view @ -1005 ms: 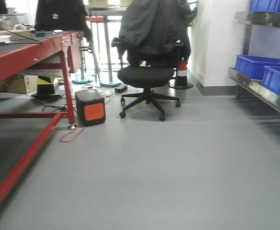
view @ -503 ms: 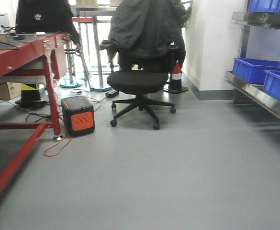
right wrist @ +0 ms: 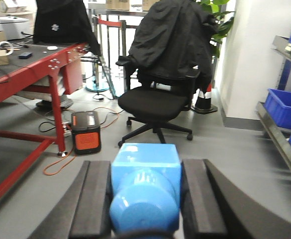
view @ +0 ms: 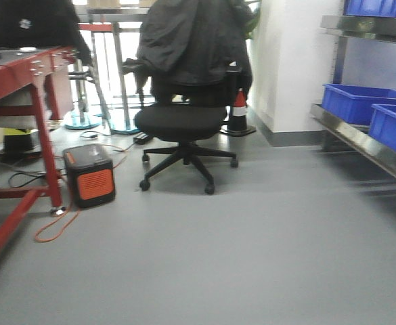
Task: Grab block from conveyor and place in blue bin
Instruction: 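Drive the base away from the belt carrying both bricks, then drive the base up to the shelf of blue bins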
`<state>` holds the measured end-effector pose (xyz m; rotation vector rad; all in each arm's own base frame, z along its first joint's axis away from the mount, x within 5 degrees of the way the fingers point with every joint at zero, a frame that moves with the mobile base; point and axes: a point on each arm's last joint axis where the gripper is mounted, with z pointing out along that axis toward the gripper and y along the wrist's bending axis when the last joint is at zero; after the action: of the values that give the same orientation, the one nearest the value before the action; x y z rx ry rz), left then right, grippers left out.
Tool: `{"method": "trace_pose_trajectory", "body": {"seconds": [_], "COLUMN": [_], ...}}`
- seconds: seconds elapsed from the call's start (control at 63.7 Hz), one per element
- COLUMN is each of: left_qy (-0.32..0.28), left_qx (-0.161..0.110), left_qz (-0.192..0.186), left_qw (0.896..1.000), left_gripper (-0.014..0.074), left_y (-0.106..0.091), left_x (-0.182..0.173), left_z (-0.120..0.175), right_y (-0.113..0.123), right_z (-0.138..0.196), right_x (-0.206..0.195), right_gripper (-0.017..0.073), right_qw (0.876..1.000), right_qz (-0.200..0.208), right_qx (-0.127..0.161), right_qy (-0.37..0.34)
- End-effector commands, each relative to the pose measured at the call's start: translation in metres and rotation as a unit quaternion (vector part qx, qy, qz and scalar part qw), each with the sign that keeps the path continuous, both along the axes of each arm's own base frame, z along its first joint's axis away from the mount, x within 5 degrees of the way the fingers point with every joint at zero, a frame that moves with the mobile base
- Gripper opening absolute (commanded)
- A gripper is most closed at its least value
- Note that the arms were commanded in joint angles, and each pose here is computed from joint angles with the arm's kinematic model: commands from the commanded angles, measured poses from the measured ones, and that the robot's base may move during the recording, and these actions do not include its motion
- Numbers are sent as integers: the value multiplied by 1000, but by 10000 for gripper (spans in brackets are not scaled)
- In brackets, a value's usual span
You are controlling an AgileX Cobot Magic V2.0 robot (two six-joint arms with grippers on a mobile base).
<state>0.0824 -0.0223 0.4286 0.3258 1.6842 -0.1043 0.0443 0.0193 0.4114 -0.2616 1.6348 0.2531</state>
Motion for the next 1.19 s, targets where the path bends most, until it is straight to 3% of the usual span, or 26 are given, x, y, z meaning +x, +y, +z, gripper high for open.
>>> {"method": "trace_pose_trajectory", "body": {"seconds": [0.0,1.178], "left_qy": [-10,-10], "left_qx": [-6,-6], "left_qz": [-2,-2], "left_qw": [1000,1000], "left_gripper": [-111,-111], "left_y": [0,0], "left_x": [-1,-1], "left_z": [2,2], "right_y": [-1,-1], "right_z": [3,3], "right_x": [-1,-1], "right_gripper": [-162,-162], "right_qw": [1000,1000], "right_qz": [-2,-2], "right_qx": [0,0], "right_qy": [-16,-16]}}
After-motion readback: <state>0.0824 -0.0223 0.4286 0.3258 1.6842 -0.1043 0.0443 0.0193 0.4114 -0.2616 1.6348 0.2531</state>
